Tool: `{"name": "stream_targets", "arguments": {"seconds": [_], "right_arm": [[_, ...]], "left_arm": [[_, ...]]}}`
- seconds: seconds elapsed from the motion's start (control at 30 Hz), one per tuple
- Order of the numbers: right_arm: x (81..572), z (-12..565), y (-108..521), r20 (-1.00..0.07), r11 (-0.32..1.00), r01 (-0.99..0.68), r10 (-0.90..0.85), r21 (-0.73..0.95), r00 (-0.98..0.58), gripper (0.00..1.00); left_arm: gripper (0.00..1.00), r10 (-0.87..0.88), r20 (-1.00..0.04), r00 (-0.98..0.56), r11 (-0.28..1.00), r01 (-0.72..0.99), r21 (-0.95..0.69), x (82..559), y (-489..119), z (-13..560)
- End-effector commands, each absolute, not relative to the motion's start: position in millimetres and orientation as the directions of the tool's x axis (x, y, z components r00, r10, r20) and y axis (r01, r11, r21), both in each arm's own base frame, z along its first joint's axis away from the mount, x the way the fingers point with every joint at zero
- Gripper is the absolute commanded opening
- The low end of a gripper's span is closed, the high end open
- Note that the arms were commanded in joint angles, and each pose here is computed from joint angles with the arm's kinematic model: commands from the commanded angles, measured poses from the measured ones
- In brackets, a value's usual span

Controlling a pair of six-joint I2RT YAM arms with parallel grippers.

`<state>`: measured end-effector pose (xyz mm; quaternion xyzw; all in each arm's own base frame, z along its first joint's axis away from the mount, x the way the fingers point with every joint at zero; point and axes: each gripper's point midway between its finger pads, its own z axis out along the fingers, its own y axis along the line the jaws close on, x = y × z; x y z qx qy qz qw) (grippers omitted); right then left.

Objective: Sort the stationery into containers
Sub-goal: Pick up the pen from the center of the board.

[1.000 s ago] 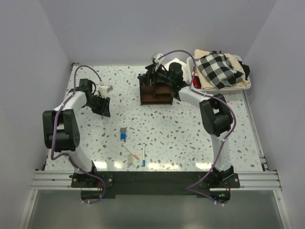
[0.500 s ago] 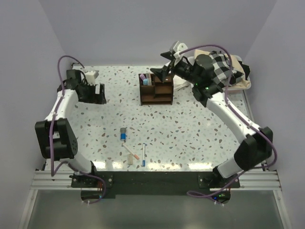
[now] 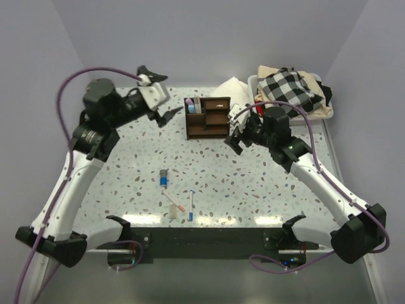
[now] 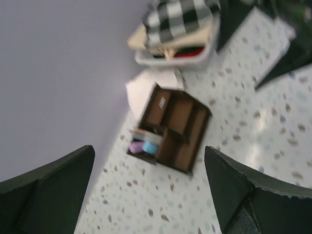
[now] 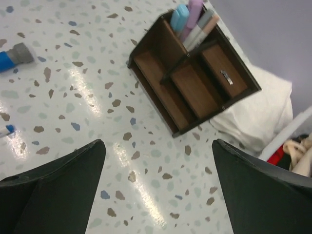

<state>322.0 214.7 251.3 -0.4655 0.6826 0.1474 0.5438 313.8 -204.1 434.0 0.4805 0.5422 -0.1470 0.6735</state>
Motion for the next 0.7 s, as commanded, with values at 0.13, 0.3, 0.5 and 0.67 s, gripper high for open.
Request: {"name": "stream_targets", "arguments": {"seconds": [0.13, 0.3, 0.5, 0.67], "right_arm": [[380.2, 259.9, 122.3, -0.942, 0.943, -0.327, -0.061, 0.054, -0.330, 0.98], [389.9, 247.4, 99.4, -0.916, 0.956, -0.290, -0.076, 0.046, -0.394, 0.97], [393.8, 247.6, 94.7, -0.914, 0.944, -0.330, -0.144, -0.012, -0.378, 0.97], [393.2, 239.5, 97.1, -0.907, 0.937, -0.350, -0.145, 0.002, -0.395, 0.95]], "left_arm": [[0.89, 0.788, -0.524, 0.324, -0.138, 0.921, 0.363, 239.8, -200.1, 214.0], [0.80, 0.752, -0.369, 0.546, -0.433, 0.832, 0.347, 212.1, -210.7, 146.1], [0.65, 0.658, -0.300, 0.691, -0.653, 0.722, 0.230, 182.0, -228.8, 93.3], [0.48, 0.640, -0.295, 0.710, -0.700, 0.696, 0.159, 172.4, -237.6, 73.2]]}}
